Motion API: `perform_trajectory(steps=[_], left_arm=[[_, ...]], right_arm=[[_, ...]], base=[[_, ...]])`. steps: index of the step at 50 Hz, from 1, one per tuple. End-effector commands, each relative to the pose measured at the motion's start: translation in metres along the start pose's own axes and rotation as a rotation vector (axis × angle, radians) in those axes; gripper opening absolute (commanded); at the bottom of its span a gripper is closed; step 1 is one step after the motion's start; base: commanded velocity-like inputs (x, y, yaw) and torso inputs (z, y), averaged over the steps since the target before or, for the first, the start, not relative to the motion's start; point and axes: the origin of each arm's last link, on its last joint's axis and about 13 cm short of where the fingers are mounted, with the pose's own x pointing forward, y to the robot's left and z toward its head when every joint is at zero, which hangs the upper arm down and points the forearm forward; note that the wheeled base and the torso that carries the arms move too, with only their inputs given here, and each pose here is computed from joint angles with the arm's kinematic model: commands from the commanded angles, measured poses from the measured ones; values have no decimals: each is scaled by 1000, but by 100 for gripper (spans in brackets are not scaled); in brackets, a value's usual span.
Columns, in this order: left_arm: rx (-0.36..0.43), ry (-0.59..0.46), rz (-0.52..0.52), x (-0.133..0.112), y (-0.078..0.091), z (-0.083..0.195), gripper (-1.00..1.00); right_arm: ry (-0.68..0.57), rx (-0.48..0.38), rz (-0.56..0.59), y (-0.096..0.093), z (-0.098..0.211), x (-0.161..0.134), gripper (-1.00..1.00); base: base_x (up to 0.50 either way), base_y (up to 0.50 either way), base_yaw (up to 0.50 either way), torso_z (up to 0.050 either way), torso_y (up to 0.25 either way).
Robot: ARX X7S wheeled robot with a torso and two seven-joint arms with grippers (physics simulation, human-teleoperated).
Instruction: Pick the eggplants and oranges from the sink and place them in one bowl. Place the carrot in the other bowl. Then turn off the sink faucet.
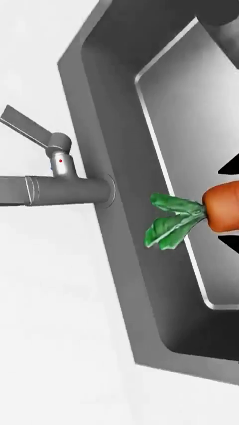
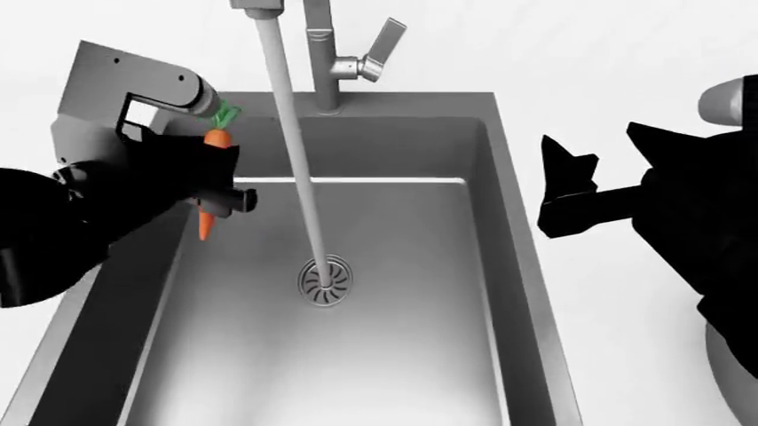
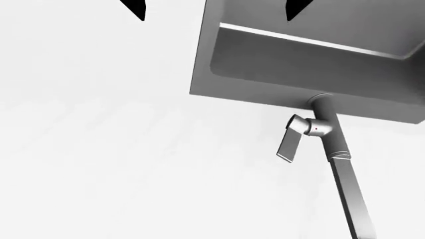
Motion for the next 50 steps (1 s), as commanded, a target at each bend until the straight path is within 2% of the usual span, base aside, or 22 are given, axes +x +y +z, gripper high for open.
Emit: perform_trajectory(steps=[1, 29, 31, 43, 50], left_arm=[[66, -108, -64, -39, -5, 3, -100], [28, -115, -87, -42, -10, 1, -100], [3, -119, -78, -41, -11, 2, -100], [6, -148, -82, -49, -10, 5, -100], [10, -145, -78, -51, -11, 7, -100]], right_arm=[[-8, -5, 2, 2, 4, 0, 100], [-11, -12, 0, 2, 1, 1, 100], [-11, -14, -2, 2, 1, 0, 100], [-14, -23, -24, 0, 2, -2, 100], [-11, -13, -28, -1, 1, -1, 100]], base=[[0, 0, 0, 0, 250], [1, 0, 0, 0, 249], [7, 0, 0, 0, 78], [0, 0, 0, 0, 0], [-475, -1, 0, 0, 0]])
